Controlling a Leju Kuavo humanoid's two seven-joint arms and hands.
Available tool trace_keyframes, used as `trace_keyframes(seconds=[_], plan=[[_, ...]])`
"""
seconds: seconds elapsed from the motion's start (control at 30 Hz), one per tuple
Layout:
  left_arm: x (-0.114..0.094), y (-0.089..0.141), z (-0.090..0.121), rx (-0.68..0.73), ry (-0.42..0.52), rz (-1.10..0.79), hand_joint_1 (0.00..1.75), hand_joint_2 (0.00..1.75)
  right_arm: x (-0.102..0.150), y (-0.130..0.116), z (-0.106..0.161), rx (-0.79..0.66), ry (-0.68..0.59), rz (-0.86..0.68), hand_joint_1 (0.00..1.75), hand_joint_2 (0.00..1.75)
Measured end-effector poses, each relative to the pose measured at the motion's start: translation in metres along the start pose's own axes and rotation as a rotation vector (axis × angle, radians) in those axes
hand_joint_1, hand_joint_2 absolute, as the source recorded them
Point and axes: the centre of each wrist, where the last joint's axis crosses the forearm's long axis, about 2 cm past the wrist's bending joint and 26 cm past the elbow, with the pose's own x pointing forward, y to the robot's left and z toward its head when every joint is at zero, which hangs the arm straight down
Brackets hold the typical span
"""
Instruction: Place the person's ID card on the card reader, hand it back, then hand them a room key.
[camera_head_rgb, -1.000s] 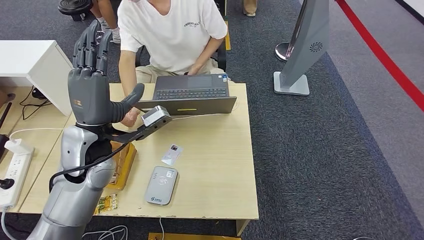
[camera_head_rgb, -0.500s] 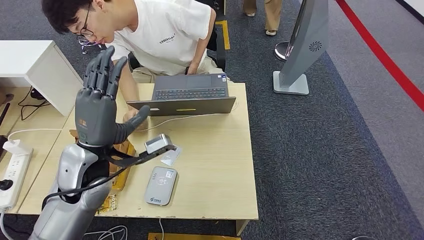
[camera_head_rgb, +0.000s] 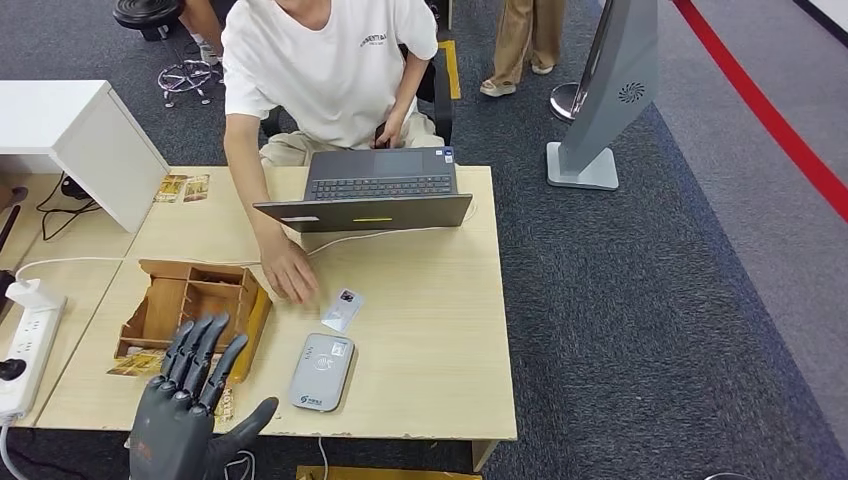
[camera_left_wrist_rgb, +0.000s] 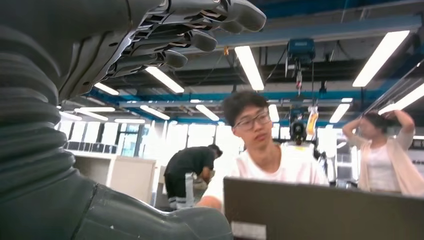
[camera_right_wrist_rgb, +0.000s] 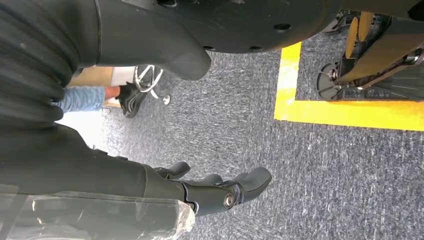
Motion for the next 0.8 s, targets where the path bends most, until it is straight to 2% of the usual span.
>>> trace_keyframes(seconds=[0.17,0.37,0.8], plan=[[0.006,0.003,0.029,-0.084,0.052,0.015,0.0,1.75,0.0,0.0,0.0,-0.001,-0.003,0.006,0.0,1.75],[0.008,0.007,0.052,-0.15,0.111,0.031,0.0,1.75,0.0,0.0,0.0,0.0,-0.002,0.02,0.0,1.75],[-0.057,-0.011,0.084,-0.199,0.079,-0.098,0.0,1.75,0.002,0.001,0.0,0.018,-0.015,0.079,0.0,1.75]])
